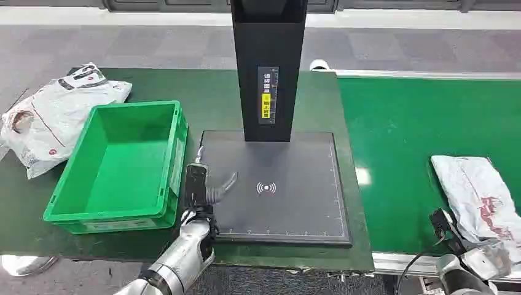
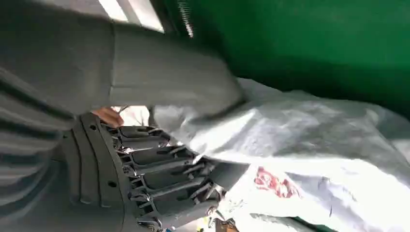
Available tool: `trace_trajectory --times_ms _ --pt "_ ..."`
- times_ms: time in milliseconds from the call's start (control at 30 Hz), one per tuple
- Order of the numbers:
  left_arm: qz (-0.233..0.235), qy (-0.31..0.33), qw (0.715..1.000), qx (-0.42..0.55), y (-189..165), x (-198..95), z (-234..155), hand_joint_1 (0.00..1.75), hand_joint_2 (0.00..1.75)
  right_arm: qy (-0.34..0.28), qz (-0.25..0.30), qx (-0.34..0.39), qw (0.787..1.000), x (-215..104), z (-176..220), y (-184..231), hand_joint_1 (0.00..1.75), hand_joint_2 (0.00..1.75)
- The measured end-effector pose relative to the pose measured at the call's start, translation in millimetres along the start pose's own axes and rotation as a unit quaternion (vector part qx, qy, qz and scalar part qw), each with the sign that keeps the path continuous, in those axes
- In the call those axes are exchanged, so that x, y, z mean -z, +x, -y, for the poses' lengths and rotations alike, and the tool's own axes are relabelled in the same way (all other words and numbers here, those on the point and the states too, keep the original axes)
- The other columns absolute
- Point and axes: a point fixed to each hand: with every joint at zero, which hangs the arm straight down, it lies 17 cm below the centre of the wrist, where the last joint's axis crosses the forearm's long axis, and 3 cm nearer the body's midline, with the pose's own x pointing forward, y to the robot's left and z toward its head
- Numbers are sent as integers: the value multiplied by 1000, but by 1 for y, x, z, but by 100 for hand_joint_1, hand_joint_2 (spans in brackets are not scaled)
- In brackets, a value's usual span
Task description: Moved the parcel from conveyor to table for the left to box.
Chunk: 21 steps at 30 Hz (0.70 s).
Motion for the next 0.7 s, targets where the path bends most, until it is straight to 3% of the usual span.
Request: trace_trajectory --times_ms 133,300,567,633,700 --pt "1 2 1000 -2 1 3 -2 0 175 -1 21 9 1000 -2 1 12 175 175" --pt "7 6 1000 10 3 6 -6 0 175 -48 95 41 993 -12 16 54 175 175" --pt "8 15 1000 20 1 9 -16 0 175 -67 141 71 985 -25 25 89 175 175" --pt "14 19 999 32 4 11 -20 0 175 -106 210 112 965 -42 43 123 175 175" --pt "28 25 998 53 8 16 -27 0 175 -154 299 165 927 -75 72 172 175 175"
